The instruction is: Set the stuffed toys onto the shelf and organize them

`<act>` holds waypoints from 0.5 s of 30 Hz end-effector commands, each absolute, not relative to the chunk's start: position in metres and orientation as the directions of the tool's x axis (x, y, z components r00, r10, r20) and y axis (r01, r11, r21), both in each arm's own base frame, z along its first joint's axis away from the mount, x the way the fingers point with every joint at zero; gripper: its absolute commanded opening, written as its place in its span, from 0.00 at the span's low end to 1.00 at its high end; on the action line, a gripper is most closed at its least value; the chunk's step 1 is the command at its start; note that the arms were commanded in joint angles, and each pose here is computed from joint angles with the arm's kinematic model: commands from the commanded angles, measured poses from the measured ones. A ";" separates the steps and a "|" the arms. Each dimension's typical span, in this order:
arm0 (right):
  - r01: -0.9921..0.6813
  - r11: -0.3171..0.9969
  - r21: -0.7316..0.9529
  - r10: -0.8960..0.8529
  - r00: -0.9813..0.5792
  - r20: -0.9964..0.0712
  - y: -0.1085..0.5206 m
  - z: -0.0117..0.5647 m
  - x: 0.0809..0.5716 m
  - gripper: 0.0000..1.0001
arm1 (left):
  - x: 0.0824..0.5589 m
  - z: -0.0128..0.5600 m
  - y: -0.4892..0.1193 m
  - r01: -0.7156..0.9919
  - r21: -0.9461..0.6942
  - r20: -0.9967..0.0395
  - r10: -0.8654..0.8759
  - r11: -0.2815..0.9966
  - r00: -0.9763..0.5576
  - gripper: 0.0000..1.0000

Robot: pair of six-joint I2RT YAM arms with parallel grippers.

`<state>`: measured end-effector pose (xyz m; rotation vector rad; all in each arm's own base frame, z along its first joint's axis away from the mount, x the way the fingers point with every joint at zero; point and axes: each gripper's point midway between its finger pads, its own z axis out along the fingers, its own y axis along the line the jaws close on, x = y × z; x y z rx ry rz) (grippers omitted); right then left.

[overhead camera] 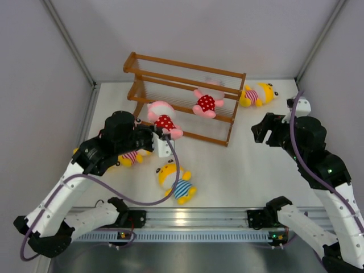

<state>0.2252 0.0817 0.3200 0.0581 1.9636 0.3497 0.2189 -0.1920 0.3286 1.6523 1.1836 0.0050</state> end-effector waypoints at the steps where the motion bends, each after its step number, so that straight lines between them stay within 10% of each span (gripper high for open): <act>1: -0.170 0.948 0.270 0.200 -0.340 -0.919 0.090 0.336 0.235 0.75 | 0.260 0.349 -0.199 0.562 0.827 -0.427 0.667 0.016 0.610 0.00; 15: -0.205 0.961 0.187 0.111 -0.335 -0.936 0.093 0.318 0.247 0.75 | 0.367 0.341 -0.219 0.504 0.862 -0.352 0.651 -0.055 0.672 0.00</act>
